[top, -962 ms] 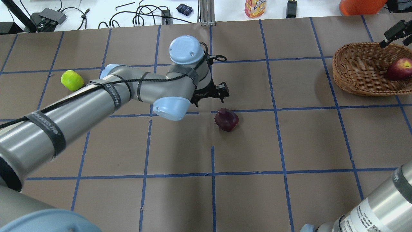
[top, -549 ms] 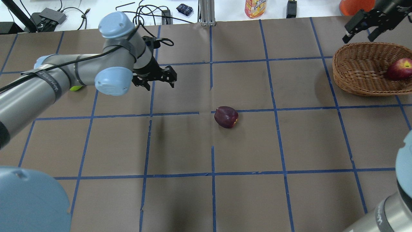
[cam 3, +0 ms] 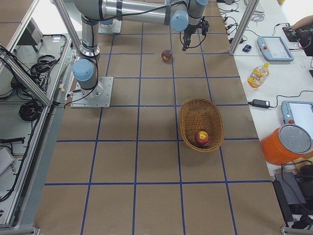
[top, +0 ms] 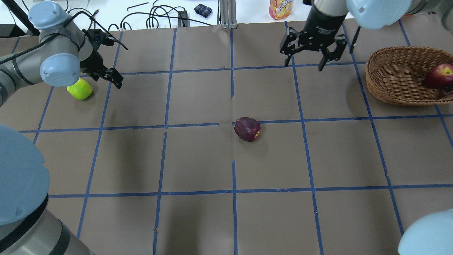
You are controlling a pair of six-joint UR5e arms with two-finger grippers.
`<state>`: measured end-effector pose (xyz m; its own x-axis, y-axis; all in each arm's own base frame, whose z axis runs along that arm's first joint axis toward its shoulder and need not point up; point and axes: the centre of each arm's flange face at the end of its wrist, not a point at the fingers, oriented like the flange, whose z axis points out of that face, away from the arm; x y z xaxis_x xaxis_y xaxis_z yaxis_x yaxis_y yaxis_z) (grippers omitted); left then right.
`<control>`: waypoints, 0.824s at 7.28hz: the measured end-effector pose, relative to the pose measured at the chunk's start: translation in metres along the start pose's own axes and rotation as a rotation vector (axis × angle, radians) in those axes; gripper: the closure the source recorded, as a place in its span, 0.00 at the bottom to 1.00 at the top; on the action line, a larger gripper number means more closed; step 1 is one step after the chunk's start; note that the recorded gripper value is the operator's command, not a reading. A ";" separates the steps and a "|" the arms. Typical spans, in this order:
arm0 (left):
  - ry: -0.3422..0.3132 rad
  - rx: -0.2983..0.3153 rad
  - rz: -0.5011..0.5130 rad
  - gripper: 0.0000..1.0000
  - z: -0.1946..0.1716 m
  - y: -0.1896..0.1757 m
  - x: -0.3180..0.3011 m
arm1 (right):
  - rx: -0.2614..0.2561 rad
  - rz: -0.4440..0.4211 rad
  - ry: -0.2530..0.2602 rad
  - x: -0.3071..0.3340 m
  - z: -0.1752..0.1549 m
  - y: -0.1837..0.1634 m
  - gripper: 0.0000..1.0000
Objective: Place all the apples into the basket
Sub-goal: 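Grasp the dark apple with the right gripper while the left gripper grasps the green apple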
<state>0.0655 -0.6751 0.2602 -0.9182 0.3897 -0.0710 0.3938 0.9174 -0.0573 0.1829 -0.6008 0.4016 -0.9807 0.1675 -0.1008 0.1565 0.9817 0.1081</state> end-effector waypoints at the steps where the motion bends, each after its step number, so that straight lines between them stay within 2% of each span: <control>1: -0.007 -0.011 0.043 0.00 0.006 0.004 -0.027 | 0.034 0.011 -0.003 -0.032 0.025 0.017 0.00; 4: -0.003 -0.030 0.188 0.00 0.008 0.007 -0.066 | 0.135 -0.060 0.019 -0.069 0.122 0.066 0.00; 6: 0.042 -0.063 0.193 0.00 0.015 0.021 -0.096 | 0.163 -0.088 0.013 -0.072 0.166 0.087 0.00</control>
<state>0.1628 -0.6944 0.2506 -0.8274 0.5606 -0.0332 0.5604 0.8281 0.0155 0.2866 -0.5126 0.2540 -0.9928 0.0799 -0.0896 0.0857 0.9943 -0.0628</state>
